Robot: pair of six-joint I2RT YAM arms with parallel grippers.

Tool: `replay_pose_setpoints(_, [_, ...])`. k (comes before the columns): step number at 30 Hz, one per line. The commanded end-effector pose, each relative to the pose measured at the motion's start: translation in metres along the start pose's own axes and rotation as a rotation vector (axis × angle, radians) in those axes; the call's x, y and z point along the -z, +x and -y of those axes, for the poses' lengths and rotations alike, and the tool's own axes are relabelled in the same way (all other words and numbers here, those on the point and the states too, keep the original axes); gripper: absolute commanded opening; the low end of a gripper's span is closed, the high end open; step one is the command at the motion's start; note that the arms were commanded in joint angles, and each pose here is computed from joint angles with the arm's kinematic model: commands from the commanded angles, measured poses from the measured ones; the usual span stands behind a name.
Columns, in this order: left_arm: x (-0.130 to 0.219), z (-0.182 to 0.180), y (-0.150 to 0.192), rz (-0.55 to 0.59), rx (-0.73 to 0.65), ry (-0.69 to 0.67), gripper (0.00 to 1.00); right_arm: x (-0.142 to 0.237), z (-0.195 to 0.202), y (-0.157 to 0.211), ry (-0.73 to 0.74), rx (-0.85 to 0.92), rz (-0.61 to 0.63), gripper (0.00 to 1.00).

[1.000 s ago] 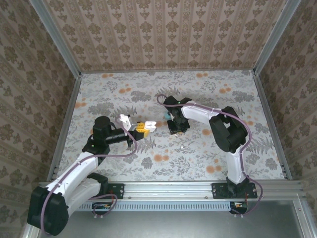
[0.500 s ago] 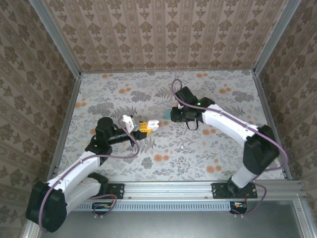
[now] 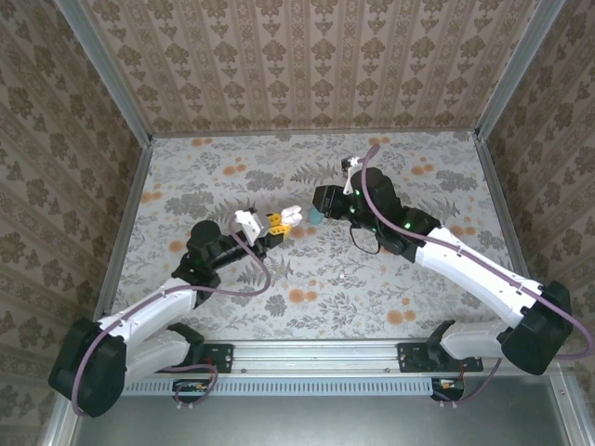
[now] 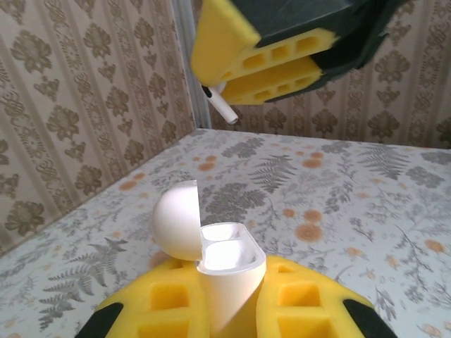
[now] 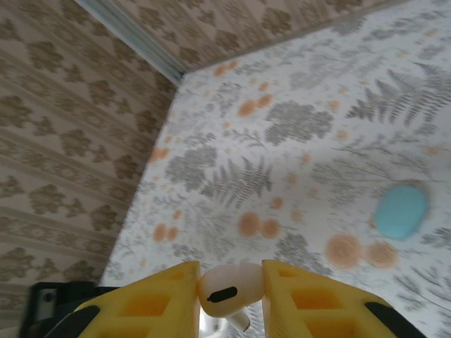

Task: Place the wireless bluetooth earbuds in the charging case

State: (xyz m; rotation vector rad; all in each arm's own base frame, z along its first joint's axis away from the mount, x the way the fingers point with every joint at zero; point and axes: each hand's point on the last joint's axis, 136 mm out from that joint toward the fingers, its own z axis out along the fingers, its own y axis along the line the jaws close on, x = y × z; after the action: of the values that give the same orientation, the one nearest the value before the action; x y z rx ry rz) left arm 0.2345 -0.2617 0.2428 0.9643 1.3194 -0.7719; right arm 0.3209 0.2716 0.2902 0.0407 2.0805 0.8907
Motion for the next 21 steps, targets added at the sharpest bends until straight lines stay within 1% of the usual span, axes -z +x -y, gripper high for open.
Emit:
replay_pose_setpoints(1, [-0.003,-0.007,-0.019,0.077,-0.013,-0.052,0.0,0.004,-0.028,-0.014,-0.111,-0.05,0.108,0.27])
replay_pose_setpoints(7, [-0.008,-0.004,-0.023,0.099,-0.012,-0.054,0.0,0.002,-0.054,-0.009,-0.204,-0.067,0.134,0.27])
replay_pose_setpoints(14, [-0.008,-0.006,-0.027,0.126,0.009,-0.071,0.0,-0.004,-0.056,0.005,-0.205,-0.101,0.108,0.27])
replay_pose_setpoints(21, [-0.009,-0.007,-0.034,0.158,0.054,-0.07,0.0,-0.003,-0.053,0.009,-0.204,-0.131,0.114,0.27])
